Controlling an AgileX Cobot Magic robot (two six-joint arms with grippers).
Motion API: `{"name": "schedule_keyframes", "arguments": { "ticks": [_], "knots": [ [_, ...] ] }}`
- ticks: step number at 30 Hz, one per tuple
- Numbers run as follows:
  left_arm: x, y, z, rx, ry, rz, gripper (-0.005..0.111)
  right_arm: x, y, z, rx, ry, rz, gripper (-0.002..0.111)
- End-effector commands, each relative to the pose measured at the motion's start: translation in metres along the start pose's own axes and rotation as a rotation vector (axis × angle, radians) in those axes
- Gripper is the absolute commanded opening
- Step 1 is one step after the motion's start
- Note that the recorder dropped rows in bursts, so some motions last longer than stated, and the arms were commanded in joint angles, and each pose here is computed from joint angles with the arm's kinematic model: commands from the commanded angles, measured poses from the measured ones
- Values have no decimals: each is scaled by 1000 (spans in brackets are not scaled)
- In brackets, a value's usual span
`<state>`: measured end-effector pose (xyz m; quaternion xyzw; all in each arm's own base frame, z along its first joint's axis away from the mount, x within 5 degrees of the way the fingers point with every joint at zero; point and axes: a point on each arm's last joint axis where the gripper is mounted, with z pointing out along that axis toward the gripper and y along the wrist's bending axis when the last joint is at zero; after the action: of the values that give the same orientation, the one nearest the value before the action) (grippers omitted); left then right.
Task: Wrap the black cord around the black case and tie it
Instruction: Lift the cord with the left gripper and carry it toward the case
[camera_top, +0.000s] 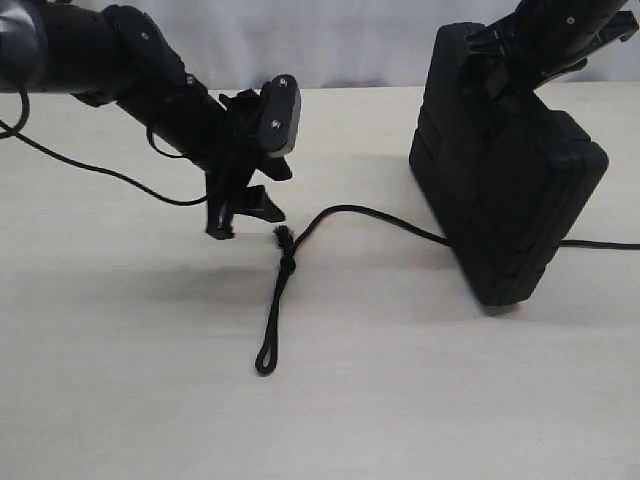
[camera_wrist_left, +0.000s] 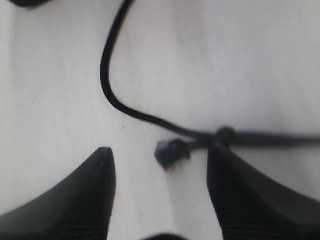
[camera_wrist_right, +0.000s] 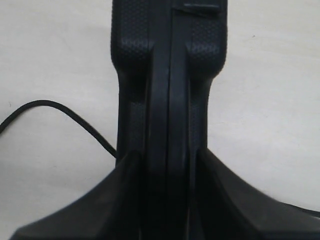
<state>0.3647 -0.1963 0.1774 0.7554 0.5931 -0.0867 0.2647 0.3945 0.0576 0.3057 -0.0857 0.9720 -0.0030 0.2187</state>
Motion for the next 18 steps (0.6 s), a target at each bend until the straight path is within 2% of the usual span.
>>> {"name": "schedule_keyframes", "arguments": {
  "ticks": [1, 6, 12, 18],
  "knots": [
    [8, -9, 2, 97, 54, 408, 39, -1, 0, -4, 2, -3, -7, 34],
    [21, -12, 26, 107, 76, 384, 43, -1, 0, -4, 2, -5, -7, 34],
    [6, -16, 45, 87, 87, 433, 49, -1, 0, -4, 6, -12, -9, 34],
    [-7, -28, 66, 139, 182, 672, 53, -2, 0, -4, 6, -16, -9, 34]
  ]
}}
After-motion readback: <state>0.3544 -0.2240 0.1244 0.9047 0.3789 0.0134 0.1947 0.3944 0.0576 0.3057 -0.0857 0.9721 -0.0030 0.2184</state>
